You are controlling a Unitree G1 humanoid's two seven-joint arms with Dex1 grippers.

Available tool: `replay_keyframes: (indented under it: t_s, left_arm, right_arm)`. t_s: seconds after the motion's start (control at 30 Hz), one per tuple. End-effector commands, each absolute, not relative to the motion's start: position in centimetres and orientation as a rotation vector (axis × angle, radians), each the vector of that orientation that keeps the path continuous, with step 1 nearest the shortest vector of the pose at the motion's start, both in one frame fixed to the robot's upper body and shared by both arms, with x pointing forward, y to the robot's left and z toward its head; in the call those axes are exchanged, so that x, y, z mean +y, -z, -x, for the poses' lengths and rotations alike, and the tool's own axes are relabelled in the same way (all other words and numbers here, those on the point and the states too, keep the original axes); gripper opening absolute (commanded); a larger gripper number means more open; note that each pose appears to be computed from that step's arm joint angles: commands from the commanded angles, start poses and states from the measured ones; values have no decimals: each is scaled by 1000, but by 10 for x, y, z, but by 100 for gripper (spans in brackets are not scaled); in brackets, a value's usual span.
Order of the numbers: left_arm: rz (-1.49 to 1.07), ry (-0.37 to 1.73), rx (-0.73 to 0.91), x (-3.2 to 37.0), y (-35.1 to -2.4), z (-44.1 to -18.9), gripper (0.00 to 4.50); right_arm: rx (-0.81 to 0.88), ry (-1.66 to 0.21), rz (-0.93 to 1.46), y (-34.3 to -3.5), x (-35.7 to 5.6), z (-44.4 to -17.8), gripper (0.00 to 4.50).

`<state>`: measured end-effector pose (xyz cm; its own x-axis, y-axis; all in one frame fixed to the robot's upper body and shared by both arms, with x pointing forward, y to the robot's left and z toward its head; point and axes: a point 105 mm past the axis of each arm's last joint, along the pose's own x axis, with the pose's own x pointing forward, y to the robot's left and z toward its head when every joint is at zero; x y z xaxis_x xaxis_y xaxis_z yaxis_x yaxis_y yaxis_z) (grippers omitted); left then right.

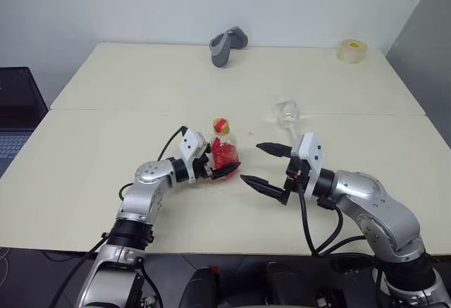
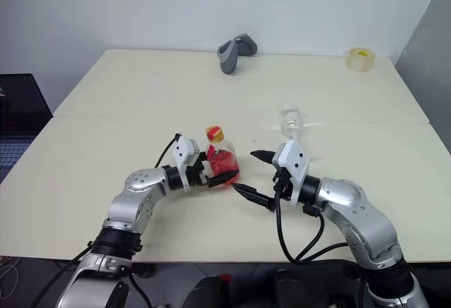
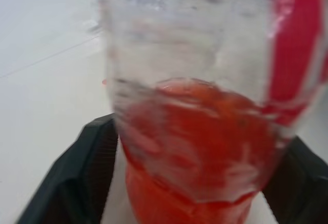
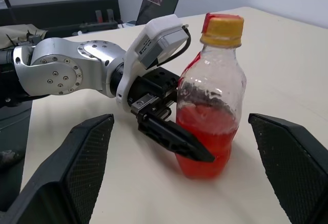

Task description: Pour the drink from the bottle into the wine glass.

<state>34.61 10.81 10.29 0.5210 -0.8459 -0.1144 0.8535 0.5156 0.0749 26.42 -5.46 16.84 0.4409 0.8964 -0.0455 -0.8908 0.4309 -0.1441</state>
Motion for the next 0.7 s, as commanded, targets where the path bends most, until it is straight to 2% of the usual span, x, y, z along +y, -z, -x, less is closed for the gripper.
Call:
replay_keyframes:
  t_s: [0.03, 0.13, 0.2, 0.33, 0.5, 0.7]
  left_arm:
    - [-118, 1027, 18, 105, -115, -349, 270]
    - [-109, 1029, 21, 104, -115, -348, 212]
    - [-96, 1032, 24, 104, -115, -347, 195]
    - [-91, 1052, 26, 103, -117, -343, 194]
    - [-163, 1092, 7, 106, -126, -337, 194]
    - [-330, 1173, 14, 107, -125, -328, 192]
  right_arm:
    - [-97, -1151, 176, -181, -50, -256, 450]
    - [-98, -1150, 178, -181, -50, -257, 450]
    - [-100, -1149, 180, -181, -50, -257, 450]
    - [-116, -1133, 191, -184, -52, -259, 450]
    - [-173, -1119, 206, -203, -53, -264, 450]
    - [-201, -1158, 119, -237, -43, -262, 450]
